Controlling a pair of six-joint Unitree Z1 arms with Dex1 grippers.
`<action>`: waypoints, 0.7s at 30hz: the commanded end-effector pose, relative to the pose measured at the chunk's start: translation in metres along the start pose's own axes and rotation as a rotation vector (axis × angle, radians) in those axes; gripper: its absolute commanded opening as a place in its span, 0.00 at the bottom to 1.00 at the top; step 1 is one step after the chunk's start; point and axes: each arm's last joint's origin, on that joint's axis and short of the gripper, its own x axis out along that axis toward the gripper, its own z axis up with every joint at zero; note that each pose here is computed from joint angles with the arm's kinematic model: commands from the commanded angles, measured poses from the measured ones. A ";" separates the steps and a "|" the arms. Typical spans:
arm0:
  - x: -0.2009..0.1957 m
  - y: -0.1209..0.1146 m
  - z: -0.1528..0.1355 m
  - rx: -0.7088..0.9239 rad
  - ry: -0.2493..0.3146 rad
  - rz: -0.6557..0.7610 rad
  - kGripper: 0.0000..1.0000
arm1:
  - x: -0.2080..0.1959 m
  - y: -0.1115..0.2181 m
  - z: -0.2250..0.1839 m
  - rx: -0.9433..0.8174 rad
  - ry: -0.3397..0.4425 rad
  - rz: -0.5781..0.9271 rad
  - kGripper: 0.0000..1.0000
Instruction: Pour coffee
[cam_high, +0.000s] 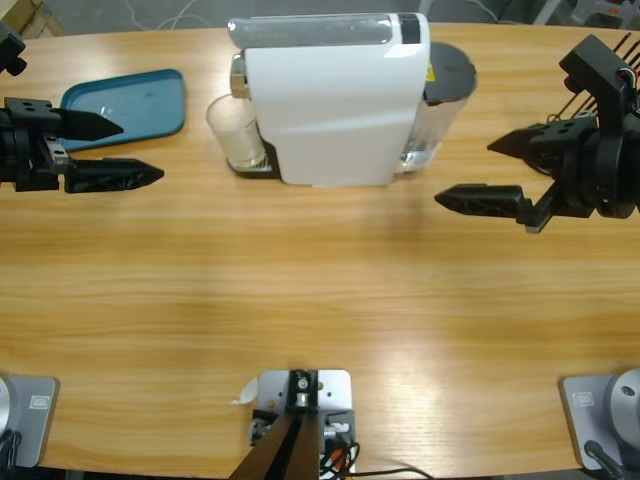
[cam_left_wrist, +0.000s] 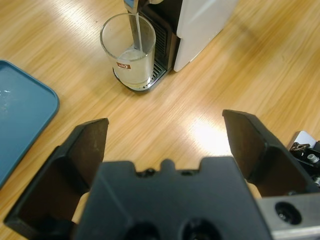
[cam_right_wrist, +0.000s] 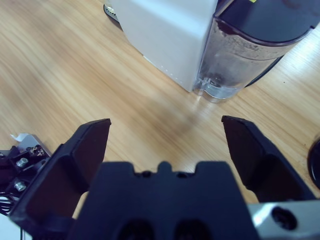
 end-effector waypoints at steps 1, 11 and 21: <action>0.007 0.003 0.001 0.007 0.012 0.002 1.00 | -0.002 0.000 -0.011 -0.019 0.016 -0.021 1.00; 0.004 0.002 -0.001 0.069 0.009 0.007 1.00 | -0.001 0.000 -0.011 -0.019 0.019 -0.033 1.00; 0.007 0.003 -0.001 0.069 0.018 0.009 1.00 | -0.001 -0.001 -0.011 -0.019 0.021 -0.035 1.00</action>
